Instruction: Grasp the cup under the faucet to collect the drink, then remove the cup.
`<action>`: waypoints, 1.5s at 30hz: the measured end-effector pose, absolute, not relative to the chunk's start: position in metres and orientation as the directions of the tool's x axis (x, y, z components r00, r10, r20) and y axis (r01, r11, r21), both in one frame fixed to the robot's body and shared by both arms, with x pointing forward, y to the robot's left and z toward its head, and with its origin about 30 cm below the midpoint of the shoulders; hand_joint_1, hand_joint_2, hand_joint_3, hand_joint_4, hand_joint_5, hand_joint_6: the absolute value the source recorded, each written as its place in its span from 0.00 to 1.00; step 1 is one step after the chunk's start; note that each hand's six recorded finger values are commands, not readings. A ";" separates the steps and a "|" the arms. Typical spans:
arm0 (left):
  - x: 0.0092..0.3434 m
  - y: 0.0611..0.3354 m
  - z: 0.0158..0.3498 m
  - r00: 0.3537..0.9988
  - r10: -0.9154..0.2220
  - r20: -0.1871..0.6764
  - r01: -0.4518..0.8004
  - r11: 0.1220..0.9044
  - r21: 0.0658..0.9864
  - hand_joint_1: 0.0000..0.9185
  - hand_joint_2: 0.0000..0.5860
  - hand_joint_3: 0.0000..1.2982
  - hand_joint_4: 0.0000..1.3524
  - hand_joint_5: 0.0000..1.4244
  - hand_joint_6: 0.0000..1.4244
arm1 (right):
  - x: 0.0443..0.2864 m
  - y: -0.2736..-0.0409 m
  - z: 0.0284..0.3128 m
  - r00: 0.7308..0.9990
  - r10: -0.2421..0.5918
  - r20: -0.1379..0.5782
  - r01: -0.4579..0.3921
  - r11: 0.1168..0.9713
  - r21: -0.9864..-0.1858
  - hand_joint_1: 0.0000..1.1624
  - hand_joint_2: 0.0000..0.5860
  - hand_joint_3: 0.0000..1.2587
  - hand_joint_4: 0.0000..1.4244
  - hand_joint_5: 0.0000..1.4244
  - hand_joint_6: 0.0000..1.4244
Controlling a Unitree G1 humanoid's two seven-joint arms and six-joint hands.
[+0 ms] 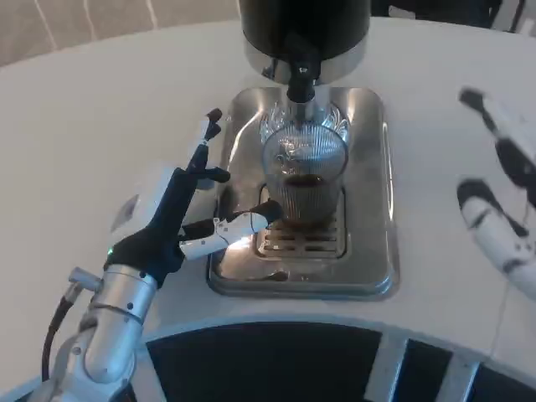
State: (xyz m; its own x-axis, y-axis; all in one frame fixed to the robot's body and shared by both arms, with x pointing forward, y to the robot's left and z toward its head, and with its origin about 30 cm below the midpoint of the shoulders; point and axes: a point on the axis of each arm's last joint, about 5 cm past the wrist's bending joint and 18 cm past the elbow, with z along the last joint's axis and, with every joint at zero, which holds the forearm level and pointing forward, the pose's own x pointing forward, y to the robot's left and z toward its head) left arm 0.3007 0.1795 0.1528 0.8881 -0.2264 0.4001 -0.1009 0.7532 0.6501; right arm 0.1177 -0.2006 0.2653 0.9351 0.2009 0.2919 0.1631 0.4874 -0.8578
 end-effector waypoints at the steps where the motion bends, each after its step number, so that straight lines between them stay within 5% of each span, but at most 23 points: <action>1: 0.301 0.179 0.153 0.887 -0.229 0.400 -0.099 0.753 0.650 0.42 0.14 0.03 0.02 0.26 0.26 | 0.115 -0.201 0.261 0.941 0.191 0.279 0.155 0.490 -0.858 0.00 0.96 0.00 0.00 0.00 0.00; 13: 0.304 0.181 0.153 0.881 -0.275 0.386 -0.041 0.767 0.640 0.42 0.14 0.04 0.03 0.29 0.28 | 0.096 -0.196 0.232 0.979 0.151 0.134 0.037 0.517 -0.855 0.00 0.98 0.00 0.00 0.00 0.00; 31: 0.320 0.173 0.167 0.850 -0.364 0.380 0.035 0.760 0.649 0.44 0.15 0.06 0.07 0.34 0.34 | 0.085 -0.190 0.222 0.973 0.229 -0.001 -0.119 0.501 -0.857 0.00 0.99 0.00 0.00 0.00 0.00; 45: 0.327 0.163 0.173 0.827 -0.423 0.370 0.079 0.740 0.668 0.43 0.15 0.08 0.14 0.39 0.40 | 0.078 -0.190 0.216 0.974 0.221 -0.041 -0.152 0.515 -0.844 0.00 1.00 0.00 0.00 0.00 0.00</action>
